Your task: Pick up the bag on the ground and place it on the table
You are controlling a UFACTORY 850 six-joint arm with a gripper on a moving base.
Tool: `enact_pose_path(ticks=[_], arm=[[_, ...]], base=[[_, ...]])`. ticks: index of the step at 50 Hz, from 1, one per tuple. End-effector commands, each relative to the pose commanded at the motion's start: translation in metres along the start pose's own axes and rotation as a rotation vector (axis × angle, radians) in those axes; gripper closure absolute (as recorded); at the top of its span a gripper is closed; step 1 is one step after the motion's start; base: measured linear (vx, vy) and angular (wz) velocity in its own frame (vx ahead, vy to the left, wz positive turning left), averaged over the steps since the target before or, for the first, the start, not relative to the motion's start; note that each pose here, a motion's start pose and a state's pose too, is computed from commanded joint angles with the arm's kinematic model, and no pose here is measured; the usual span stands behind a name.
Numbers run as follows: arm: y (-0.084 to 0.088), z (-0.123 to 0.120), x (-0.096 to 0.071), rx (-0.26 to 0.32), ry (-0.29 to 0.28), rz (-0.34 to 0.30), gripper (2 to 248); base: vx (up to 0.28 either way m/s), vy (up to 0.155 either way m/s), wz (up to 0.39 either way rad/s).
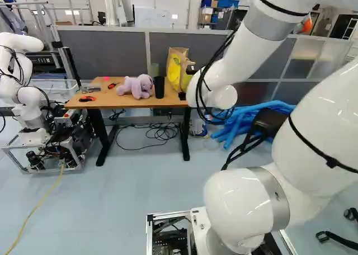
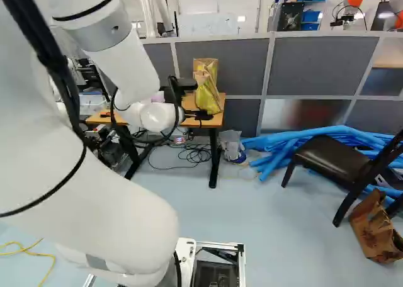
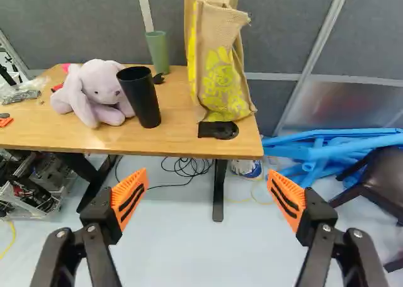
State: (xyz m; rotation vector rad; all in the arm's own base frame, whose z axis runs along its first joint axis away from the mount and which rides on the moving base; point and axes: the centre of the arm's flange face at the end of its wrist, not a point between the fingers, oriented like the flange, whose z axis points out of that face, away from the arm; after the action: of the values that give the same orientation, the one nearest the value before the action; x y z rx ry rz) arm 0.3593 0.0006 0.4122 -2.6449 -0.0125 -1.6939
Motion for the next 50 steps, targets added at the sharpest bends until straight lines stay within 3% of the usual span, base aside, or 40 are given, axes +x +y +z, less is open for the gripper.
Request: enact_pose_path(ticks=[30,50], arm=[[0.0,-0.042,-0.055,-0.003,0.069,0.004,3],[0.0,-0.057,-0.074,-0.005,0.093,0.006,3]], base=[[0.0,0.0,0.0],[0.0,0.0,0.0]])
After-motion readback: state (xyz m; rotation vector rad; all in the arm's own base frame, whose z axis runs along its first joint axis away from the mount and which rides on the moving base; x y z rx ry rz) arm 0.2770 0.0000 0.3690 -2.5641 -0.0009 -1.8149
